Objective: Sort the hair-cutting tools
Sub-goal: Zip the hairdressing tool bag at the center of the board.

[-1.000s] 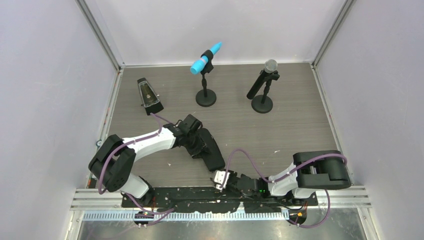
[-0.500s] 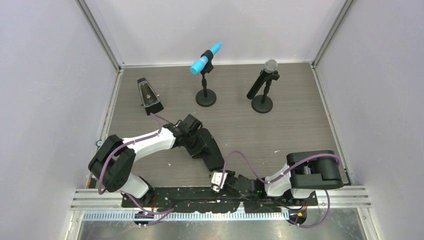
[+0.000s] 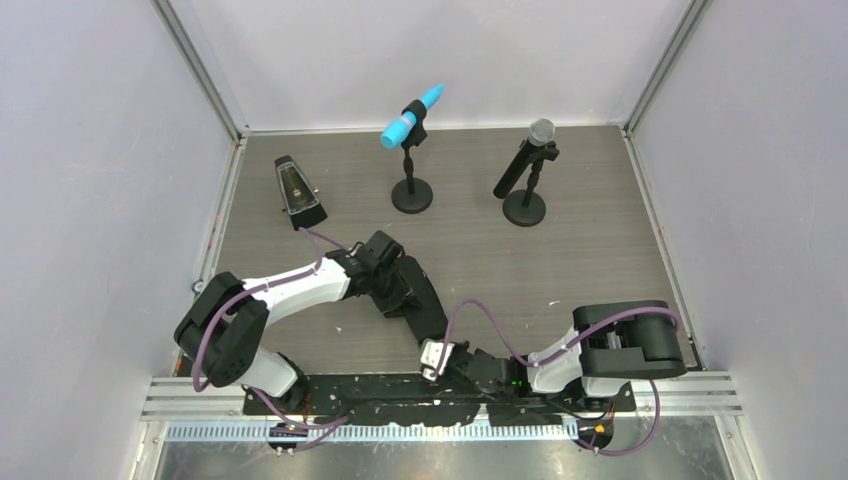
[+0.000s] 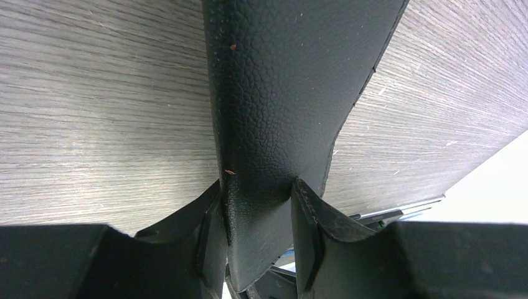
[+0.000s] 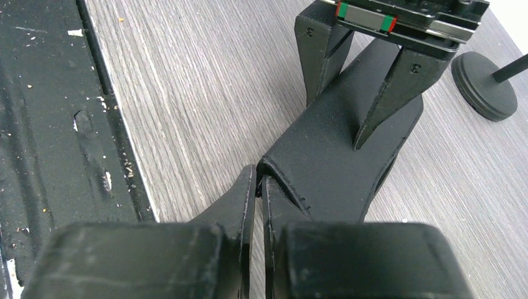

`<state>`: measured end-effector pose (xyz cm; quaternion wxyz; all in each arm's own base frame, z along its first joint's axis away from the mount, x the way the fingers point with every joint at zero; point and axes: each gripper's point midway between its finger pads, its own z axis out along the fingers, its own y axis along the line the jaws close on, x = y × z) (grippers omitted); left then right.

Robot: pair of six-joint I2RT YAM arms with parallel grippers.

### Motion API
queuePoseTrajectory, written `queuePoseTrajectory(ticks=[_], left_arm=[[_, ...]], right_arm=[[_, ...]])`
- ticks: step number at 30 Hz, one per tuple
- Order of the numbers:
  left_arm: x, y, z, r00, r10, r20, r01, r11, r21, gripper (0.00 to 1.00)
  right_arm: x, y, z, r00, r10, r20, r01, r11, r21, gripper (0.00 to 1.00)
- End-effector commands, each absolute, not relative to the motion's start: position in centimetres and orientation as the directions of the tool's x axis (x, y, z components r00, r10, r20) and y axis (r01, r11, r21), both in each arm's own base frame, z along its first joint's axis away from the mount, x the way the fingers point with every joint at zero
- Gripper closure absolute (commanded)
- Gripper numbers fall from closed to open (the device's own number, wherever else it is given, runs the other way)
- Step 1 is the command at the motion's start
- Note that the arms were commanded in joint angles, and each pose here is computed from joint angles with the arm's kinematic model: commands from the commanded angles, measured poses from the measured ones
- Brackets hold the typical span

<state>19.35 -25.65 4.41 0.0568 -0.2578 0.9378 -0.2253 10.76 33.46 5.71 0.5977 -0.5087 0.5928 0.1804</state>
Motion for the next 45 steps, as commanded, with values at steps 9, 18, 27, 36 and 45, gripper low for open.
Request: queuePoseTrajectory(ticks=[9, 18, 27, 36, 45], left_arm=[[21.4, -22.2, 3.6, -0.833, -0.544, -0.097, -0.473, 0.793, -0.385, 0.70], [21.9, -20.3, 3.2, -0.847, -0.517, -0.124, -0.452, 0.823, -0.345, 0.71], [21.5, -19.6, 2.8, -0.880, -0.457, -0.126, -0.401, 0.859, -0.318, 0.70], [21.2, -20.5, 3.1, -0.864, -0.496, -0.085, -0.434, 0.821, -0.371, 0.70], [20.7, -21.7, 3.4, -0.843, -0.536, -0.038, -0.473, 0.773, -0.422, 0.70]], right_arm=[[9.9, 32.5, 5.5, 0.128, -0.389, -0.912, -0.855, 0.422, -0.300, 0.95], [9.9, 31.3, 4.7, 0.041, -0.401, -0.915, -0.848, 0.471, -0.244, 0.95], [11.1, 29.9, 4.2, -0.021, -0.412, -0.911, -0.795, 0.560, -0.235, 0.92], [10.1, 33.8, 6.7, 0.064, -0.271, -0.961, -0.846, 0.496, -0.196, 0.57], [11.5, 35.1, 7.1, 0.102, -0.201, -0.974, -0.799, 0.567, -0.200, 0.51]])
